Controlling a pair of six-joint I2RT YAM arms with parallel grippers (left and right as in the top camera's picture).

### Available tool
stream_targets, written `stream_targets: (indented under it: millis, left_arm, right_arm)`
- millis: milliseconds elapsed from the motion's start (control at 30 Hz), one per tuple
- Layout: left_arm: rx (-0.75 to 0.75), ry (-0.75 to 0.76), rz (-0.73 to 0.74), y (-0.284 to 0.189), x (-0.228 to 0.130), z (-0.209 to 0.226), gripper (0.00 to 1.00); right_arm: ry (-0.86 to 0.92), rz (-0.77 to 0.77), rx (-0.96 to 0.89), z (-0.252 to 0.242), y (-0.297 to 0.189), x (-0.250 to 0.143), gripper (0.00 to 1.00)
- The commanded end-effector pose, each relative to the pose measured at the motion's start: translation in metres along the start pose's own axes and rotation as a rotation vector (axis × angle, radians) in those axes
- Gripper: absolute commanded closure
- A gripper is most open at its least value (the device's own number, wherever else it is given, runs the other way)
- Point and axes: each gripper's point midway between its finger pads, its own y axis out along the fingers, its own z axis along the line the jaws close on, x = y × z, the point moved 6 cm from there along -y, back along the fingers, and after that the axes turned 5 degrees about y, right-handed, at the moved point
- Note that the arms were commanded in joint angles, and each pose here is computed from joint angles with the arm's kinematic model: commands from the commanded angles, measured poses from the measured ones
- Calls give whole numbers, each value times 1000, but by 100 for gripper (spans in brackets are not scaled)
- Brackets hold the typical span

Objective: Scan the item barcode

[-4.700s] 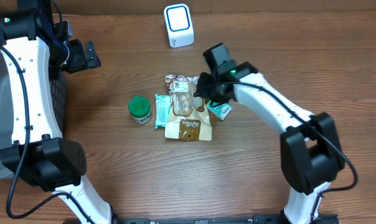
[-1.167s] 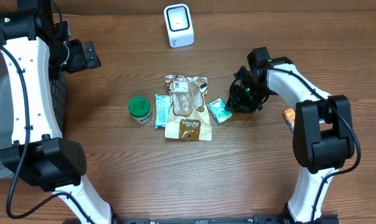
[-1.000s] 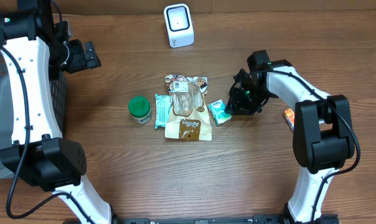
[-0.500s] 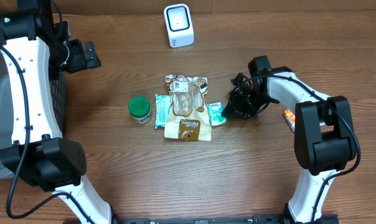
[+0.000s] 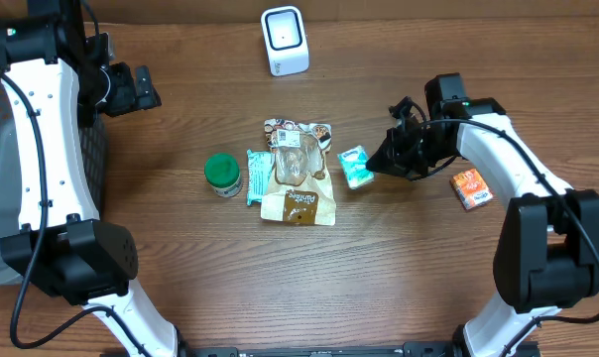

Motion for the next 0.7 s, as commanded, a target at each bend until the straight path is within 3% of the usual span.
stream_targets:
  millis: [0, 267, 467, 667]
  left_arm:
    - [5, 24, -30, -11, -2, 1, 0]
    - [5, 24, -30, -11, -2, 1, 0]
    - [5, 24, -30, -11, -2, 1, 0]
    - [5, 24, -30, -11, -2, 1, 1]
  right_arm:
    - [42, -65, -218, -23, -6, 5, 96]
    - [79, -73, -309, -43, 6, 9, 96]
    - [106, -35, -344, -57, 19, 9, 69]
    - [119, -20, -364, -59, 19, 5, 67]
